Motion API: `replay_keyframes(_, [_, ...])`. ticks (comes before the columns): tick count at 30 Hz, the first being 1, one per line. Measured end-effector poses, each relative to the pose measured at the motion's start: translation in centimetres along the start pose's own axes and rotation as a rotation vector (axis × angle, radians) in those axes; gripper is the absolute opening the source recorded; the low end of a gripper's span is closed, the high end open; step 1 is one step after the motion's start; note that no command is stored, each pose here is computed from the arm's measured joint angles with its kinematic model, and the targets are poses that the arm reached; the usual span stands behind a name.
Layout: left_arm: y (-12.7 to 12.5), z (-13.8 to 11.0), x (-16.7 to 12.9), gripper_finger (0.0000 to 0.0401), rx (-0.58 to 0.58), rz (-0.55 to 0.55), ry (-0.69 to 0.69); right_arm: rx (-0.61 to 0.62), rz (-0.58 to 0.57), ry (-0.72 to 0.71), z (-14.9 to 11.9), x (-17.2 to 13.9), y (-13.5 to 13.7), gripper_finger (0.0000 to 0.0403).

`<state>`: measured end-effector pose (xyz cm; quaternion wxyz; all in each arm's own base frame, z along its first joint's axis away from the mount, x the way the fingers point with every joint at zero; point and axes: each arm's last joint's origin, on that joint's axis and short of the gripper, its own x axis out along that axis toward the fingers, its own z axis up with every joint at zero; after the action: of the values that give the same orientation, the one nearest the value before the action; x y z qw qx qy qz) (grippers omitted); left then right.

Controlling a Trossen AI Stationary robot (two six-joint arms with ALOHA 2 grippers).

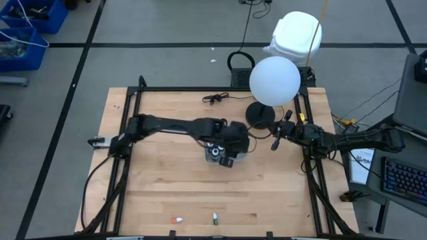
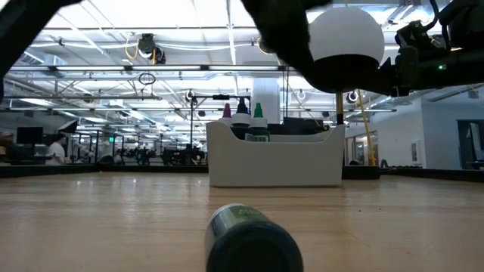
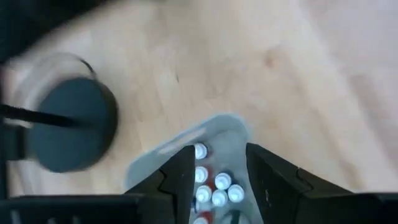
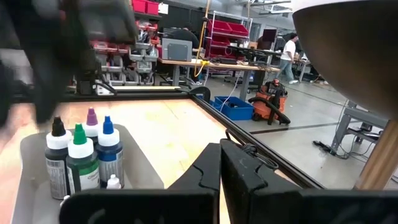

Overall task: Pick & Place food coloring
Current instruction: Put the small green food coloring bottle into the gray bin

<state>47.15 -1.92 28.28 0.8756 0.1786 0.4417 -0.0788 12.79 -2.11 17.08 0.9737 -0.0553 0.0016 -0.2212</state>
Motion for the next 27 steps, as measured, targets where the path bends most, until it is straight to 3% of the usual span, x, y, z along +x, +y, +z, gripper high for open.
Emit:
replay_keyframes(4, [-0.6, 1.0, -7.6, 0.0149, -0.01, 0.043, -0.081, 0.001, -0.001, -0.004, 0.0, 0.0, 0.0, 0.0])
replay_keyframes(9, [-1.6, -0.1, -15.9, 0.0147, -0.113, 0.09, -0.089, 0.002, 0.002, -0.005, 0.1, 0.0, 0.0, 0.0])
replay_keyframes(14, [-4.4, -2.1, -22.7, 0.0095, -0.262, 0.196, -0.124, 0.028, 0.028, -0.01, 0.1, 0.0, 0.1, 0.0])
replay_keyframes(19, [-9.2, -4.9, -26.6, 0.001, -0.367, 0.237, -0.19, 0.029, 0.054, -0.013, 0.1, 0.0, 0.2, 0.0])
replay_keyframes(23, [-13.0, -9.0, -28.7, 0.0013, -0.463, 0.256, -0.277, 0.049, 0.053, -0.012, 0.1, 0.0, 0.2, 0.0])
replay_keyframes(27, [-15.7, -14.4, -27.9, 0.0005, -0.585, 0.26, -0.318, 0.078, 0.054, -0.011, 0.1, 0.0, 0.2, 0.0])
